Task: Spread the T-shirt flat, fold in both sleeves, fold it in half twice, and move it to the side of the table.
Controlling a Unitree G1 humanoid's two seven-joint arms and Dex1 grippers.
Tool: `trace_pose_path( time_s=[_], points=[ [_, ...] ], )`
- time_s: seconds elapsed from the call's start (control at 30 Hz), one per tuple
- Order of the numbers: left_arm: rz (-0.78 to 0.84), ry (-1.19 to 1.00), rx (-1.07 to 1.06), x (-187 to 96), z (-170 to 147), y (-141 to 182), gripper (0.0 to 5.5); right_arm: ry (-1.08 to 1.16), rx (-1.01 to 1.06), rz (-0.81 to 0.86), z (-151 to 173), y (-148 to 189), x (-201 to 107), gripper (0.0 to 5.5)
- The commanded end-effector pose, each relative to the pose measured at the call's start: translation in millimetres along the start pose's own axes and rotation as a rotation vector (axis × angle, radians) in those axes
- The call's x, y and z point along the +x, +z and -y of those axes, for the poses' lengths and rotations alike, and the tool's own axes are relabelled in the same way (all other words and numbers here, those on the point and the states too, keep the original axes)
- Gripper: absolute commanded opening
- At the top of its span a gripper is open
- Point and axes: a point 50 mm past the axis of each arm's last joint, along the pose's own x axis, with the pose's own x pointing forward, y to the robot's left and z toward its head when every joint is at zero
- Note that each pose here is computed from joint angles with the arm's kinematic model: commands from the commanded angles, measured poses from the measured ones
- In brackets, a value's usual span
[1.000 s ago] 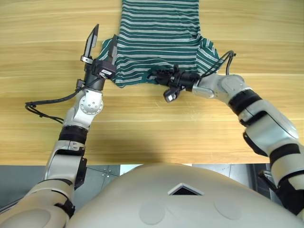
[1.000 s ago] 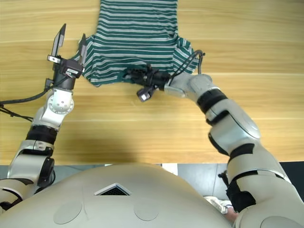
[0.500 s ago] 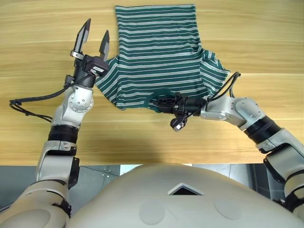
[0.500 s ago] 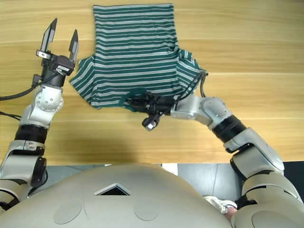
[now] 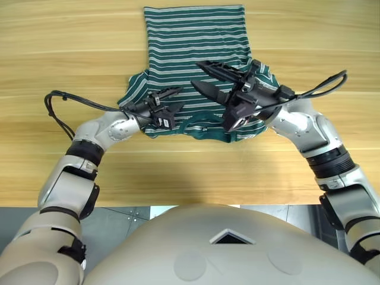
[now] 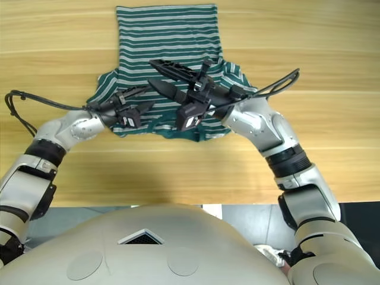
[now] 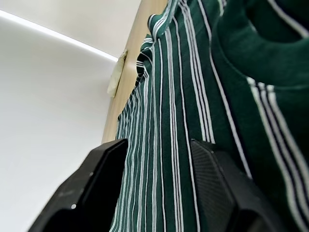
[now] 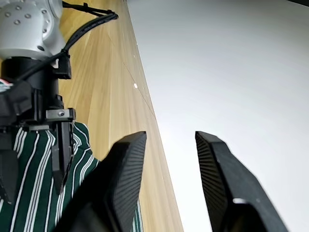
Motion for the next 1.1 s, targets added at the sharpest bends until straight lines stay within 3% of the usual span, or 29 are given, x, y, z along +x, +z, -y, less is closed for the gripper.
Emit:
trace_pose_path(
  time_s=[0.03,0.13,0.37,0.53,0.67,0.9,1.0,1.1],
  points=[
    [-0.060,-0.118,0.040,-1,3,-14,2.45,0.068,-0.006,-0.042,-23,-3,1,1.86],
    [-0.116,-0.138,0.040,6,-1,-24,2.45,0.190,-0.017,-0.044,-52,-2,2,1.86],
    [-0.091,-0.074,-0.002,23,-15,-22,2.45,0.239,-0.148,-0.210,-62,-41,4,1.86],
    [-0.088,-0.073,-0.045,26,-8,-20,2.45,0.267,-0.088,-0.078,-90,-16,22,1.86],
    [-0.121,-0.063,-0.040,26,-10,-24,2.45,0.274,-0.104,-0.073,-90,-19,27,1.86],
    [0.094,0.071,-0.117,-6,-23,-11,2.45,0.237,-0.147,-0.192,-74,-40,1,1.86],
    [0.214,0.276,-0.119,-25,-49,0,2.45,0.244,-0.071,-0.094,-77,-23,-6,1.86],
    [0.276,0.466,-0.113,-43,-74,10,2.45,0.064,0.098,0.025,-48,-2,-7,1.86]
  ],
)
